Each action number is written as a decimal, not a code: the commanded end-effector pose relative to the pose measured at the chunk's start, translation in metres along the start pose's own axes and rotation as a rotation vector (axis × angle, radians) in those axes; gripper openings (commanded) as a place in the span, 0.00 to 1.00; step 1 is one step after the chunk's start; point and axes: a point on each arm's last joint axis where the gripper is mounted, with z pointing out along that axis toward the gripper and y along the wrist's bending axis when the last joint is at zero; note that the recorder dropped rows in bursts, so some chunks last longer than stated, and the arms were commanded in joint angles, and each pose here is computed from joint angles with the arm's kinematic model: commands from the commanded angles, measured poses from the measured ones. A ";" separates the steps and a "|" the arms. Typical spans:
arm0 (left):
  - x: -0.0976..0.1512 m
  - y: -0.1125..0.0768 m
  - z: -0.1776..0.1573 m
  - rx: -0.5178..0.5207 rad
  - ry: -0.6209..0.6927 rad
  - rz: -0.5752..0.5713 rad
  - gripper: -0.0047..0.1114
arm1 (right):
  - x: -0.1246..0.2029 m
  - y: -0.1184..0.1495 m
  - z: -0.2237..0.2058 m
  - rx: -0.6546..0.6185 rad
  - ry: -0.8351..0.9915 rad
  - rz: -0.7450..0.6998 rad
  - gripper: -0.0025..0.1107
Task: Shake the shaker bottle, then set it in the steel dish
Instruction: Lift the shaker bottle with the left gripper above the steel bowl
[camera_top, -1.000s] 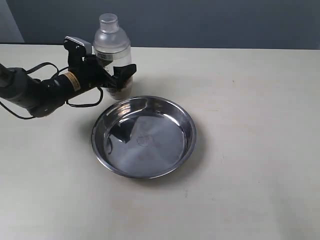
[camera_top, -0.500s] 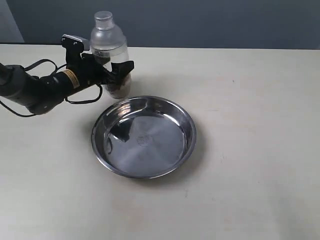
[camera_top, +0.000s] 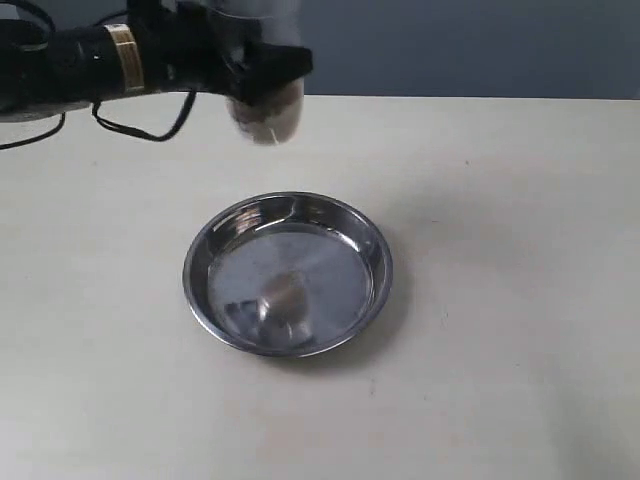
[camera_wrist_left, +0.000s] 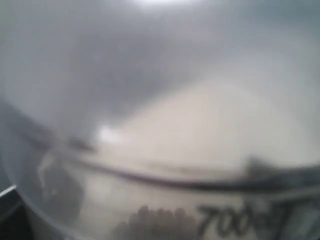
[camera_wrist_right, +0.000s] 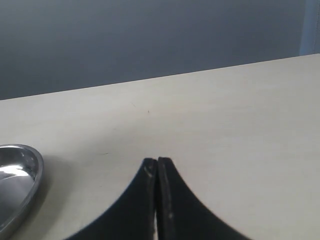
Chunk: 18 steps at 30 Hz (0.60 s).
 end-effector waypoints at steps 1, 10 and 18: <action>-0.015 -0.024 -0.008 -0.241 0.132 -0.026 0.04 | -0.001 0.000 0.000 -0.004 -0.010 -0.006 0.01; -0.007 -0.078 -0.033 -0.455 0.293 -0.095 0.04 | -0.001 0.000 0.000 -0.004 -0.010 -0.006 0.01; 0.026 -0.106 -0.031 -0.445 0.367 -0.282 0.04 | -0.001 0.000 0.000 -0.004 -0.010 -0.006 0.01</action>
